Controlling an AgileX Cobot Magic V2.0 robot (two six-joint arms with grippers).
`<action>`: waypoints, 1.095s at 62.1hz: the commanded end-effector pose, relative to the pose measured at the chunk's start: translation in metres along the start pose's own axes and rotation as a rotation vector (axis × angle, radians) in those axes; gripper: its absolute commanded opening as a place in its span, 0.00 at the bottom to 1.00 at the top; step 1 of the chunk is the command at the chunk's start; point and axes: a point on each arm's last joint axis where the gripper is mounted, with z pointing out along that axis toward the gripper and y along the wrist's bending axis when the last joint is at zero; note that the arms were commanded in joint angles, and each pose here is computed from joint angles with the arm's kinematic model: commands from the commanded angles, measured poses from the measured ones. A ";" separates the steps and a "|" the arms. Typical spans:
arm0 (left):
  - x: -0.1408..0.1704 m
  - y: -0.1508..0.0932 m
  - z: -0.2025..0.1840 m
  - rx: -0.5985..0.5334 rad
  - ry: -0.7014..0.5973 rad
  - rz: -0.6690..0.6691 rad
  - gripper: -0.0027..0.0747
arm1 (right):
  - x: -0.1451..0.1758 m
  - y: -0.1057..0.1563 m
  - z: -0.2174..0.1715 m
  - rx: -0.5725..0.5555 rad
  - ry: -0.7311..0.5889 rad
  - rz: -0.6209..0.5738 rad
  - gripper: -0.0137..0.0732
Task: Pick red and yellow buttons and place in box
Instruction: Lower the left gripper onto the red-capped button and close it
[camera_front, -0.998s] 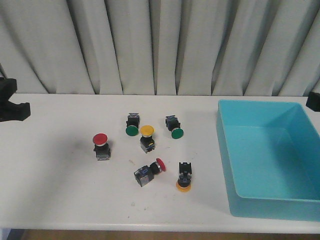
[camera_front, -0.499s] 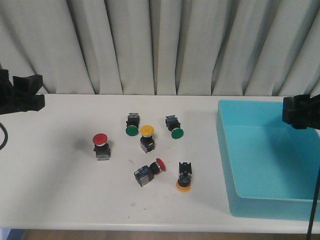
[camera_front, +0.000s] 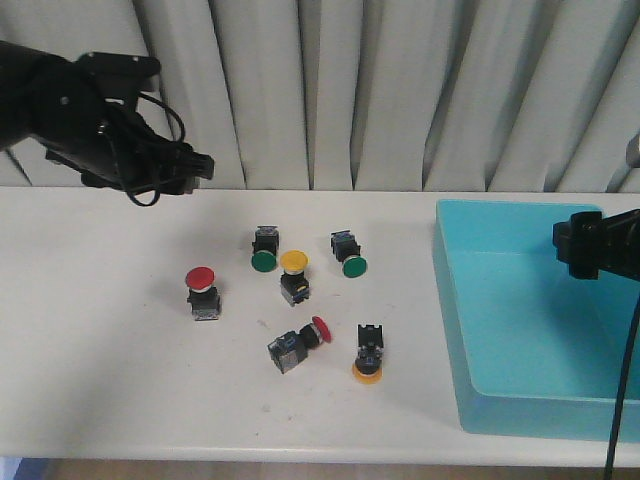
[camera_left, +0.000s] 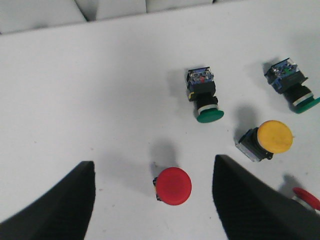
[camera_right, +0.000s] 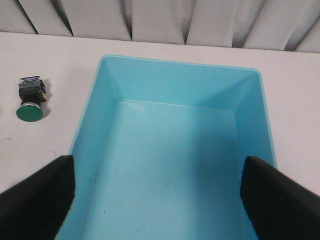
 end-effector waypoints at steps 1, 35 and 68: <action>-0.014 -0.009 0.003 0.045 0.013 0.020 0.68 | -0.017 -0.002 -0.009 0.003 -0.107 0.005 0.88; 0.015 -0.012 0.097 0.033 0.262 0.045 0.68 | -0.017 -0.001 -0.009 -0.003 -0.103 0.022 0.86; 0.026 -0.015 0.120 0.065 0.312 0.033 0.56 | -0.017 -0.001 -0.009 -0.004 -0.103 0.025 0.84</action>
